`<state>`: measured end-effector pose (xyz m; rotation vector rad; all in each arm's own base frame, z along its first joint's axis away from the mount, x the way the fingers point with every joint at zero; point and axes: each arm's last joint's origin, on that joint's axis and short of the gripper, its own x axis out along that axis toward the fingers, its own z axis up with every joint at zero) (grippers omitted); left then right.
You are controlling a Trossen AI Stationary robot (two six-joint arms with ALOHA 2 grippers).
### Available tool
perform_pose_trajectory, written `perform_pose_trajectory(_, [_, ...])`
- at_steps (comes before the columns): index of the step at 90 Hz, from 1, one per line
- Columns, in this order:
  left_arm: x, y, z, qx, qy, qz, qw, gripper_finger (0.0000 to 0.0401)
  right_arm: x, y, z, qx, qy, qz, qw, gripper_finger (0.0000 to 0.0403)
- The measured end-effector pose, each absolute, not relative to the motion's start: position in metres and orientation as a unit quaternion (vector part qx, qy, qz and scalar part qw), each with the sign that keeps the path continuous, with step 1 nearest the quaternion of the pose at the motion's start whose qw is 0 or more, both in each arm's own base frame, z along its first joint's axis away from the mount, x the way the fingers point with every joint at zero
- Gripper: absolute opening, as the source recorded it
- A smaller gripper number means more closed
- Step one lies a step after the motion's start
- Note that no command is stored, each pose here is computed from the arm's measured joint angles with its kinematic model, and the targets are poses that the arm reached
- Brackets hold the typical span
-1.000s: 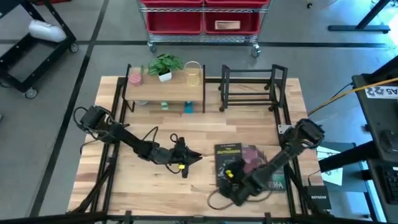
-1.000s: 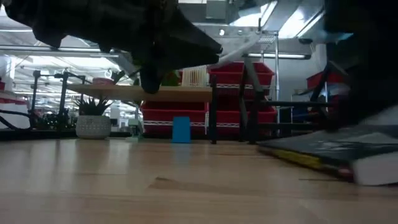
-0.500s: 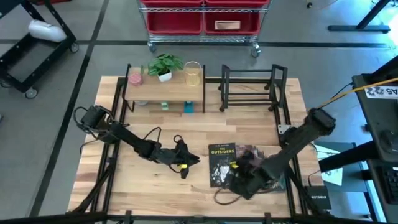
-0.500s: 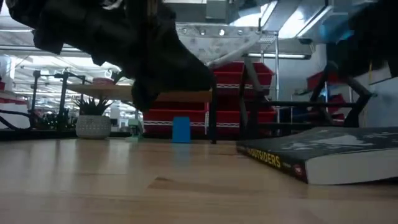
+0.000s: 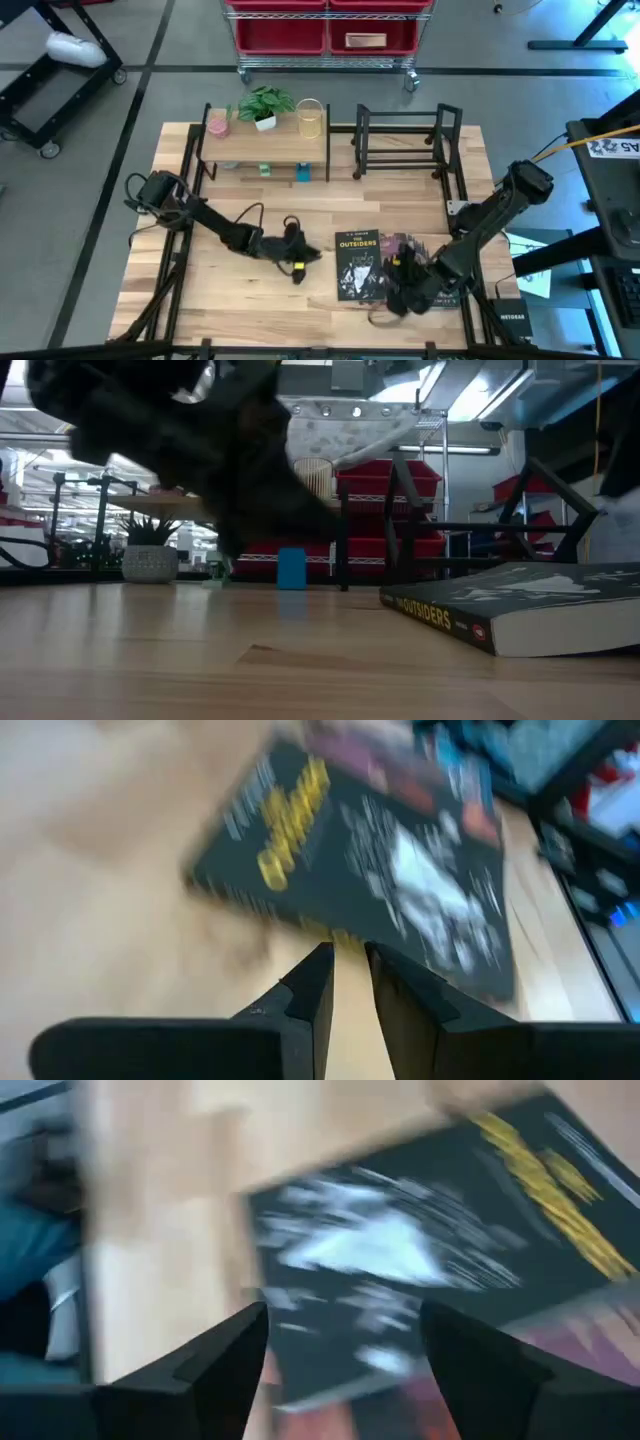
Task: Stock shelves
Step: Put the black book on the bookshelf
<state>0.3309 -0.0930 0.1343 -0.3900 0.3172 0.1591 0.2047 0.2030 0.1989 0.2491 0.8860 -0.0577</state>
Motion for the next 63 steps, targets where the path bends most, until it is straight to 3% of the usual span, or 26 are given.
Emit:
perform_pose_trajectory(12, [0.358,-0.065,0.157,-0.161,0.140,0.073,0.974,0.0054,0.220,0.227,0.192,0.038,0.410,0.016,0.911,0.0248])
perform_pose_trajectory(31, [0.393,-0.032,0.167,-0.144,0.165,0.046,0.975,0.0054,0.256,0.267,0.164,-0.115,0.448,0.031,0.886,0.0248])
perform_pose_trajectory(63, [0.432,-0.026,0.119,-0.165,0.212,0.035,0.963,0.0054,0.282,0.300,0.126,-0.315,0.532,-0.054,0.784,0.0248])
